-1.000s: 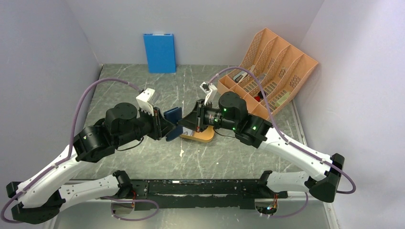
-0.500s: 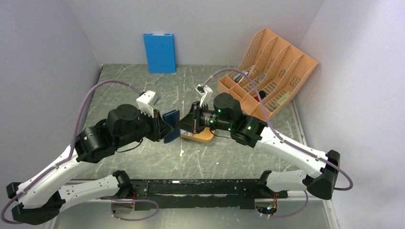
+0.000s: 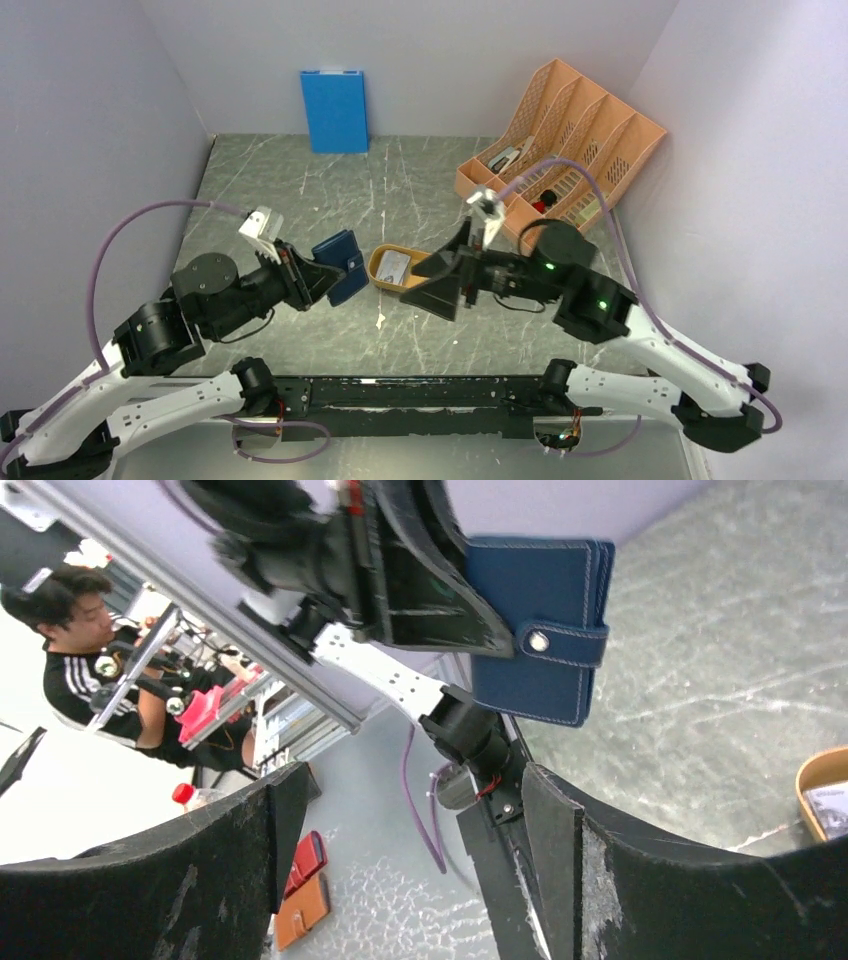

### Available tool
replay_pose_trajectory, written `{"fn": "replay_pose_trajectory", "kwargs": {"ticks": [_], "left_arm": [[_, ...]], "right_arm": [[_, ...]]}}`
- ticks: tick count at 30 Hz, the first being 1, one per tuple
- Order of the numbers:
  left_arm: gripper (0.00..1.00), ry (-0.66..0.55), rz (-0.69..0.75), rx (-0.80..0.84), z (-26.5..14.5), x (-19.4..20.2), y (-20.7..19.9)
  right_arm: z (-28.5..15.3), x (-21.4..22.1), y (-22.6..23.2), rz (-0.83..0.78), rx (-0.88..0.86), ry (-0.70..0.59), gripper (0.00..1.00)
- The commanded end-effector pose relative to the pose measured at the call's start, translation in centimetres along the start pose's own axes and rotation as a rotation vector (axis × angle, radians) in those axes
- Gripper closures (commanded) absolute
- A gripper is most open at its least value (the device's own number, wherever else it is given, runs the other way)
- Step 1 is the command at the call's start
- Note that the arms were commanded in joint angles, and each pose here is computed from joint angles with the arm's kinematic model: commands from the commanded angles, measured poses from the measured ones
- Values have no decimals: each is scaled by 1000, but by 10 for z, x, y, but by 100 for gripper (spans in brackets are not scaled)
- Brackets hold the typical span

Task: Put the credit cards into the card holder
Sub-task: Close the card holder.

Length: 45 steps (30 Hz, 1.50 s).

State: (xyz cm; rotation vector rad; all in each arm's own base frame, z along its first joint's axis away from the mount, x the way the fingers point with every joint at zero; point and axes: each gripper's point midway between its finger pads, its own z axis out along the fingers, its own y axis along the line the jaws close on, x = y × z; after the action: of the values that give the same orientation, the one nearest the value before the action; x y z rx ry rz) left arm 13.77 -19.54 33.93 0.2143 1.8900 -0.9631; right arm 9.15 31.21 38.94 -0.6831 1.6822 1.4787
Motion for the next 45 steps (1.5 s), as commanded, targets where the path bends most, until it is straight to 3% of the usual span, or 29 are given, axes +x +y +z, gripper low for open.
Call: {"fn": "replay_pose_trajectory", "kwargs": {"ticks": [1, 11, 21, 32, 36, 40, 42, 45], "left_arm": [[95, -70, -122, 158, -2, 6, -18], [95, -99, -92, 530, -22, 6, -73], [95, -102, -46, 687, -34, 5, -98], [95, -123, -29, 707, -39, -4, -104], [95, -133, -33, 698, -37, -6, -103], [95, -140, -42, 694, -35, -8, -104], [95, -134, -43, 692, -34, -8, -105], [58, -119, -49, 702, -34, -6, -106]], "right_arm": [[-18, 18, -9, -31, 2, -27, 18], [-14, 35, -4, 39, -117, -77, 16], [0, 29, 12, 99, -258, -120, 18], [13, 31, 27, 181, -362, -66, 45], [19, 33, 29, 209, -363, -46, 62], [25, 41, 33, 159, -328, -7, 87], [30, 46, 35, 110, -289, 13, 95], [36, 50, 32, 34, -216, 30, 99]]}}
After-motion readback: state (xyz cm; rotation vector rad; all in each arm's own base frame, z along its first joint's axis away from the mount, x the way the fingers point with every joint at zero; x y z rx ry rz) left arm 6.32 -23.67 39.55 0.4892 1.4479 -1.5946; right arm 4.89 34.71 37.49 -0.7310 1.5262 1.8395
